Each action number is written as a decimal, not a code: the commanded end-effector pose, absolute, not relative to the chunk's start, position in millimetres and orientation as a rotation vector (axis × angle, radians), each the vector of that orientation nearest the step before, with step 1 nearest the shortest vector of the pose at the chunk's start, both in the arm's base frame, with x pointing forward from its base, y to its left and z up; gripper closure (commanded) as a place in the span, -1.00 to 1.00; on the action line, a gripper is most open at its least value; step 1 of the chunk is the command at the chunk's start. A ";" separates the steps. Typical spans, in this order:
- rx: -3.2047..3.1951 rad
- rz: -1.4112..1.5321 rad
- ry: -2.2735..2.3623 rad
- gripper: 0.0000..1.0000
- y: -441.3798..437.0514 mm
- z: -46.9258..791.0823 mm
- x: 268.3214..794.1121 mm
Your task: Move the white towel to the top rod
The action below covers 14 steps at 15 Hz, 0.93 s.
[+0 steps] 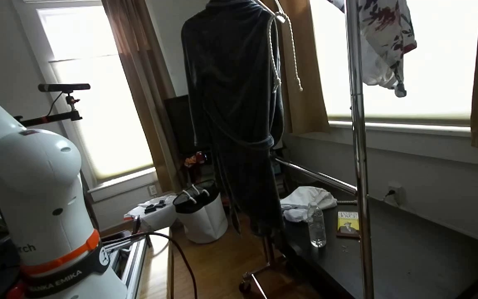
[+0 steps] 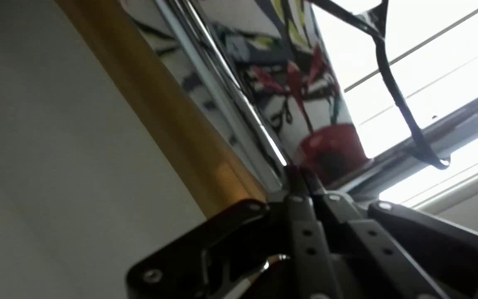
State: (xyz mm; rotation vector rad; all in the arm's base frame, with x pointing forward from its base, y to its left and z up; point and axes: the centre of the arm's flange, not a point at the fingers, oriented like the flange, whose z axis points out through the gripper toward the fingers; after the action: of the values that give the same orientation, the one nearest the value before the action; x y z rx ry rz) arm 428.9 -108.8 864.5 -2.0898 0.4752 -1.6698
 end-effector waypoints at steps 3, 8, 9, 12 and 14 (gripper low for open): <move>-2.107 -1.433 0.615 0.99 -92.8 779.2 394.6; -2.107 -1.282 0.680 0.99 -84.7 737.7 399.4; -2.104 -1.262 0.686 0.99 -83.5 733.1 399.9; -2.090 -1.226 0.712 0.99 -80.5 722.5 399.8; -2.088 -1.183 0.730 0.99 -78.9 715.6 398.8</move>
State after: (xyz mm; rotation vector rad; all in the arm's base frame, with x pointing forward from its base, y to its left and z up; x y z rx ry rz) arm 412.9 -80.5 733.7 -2.0828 0.7138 -1.2547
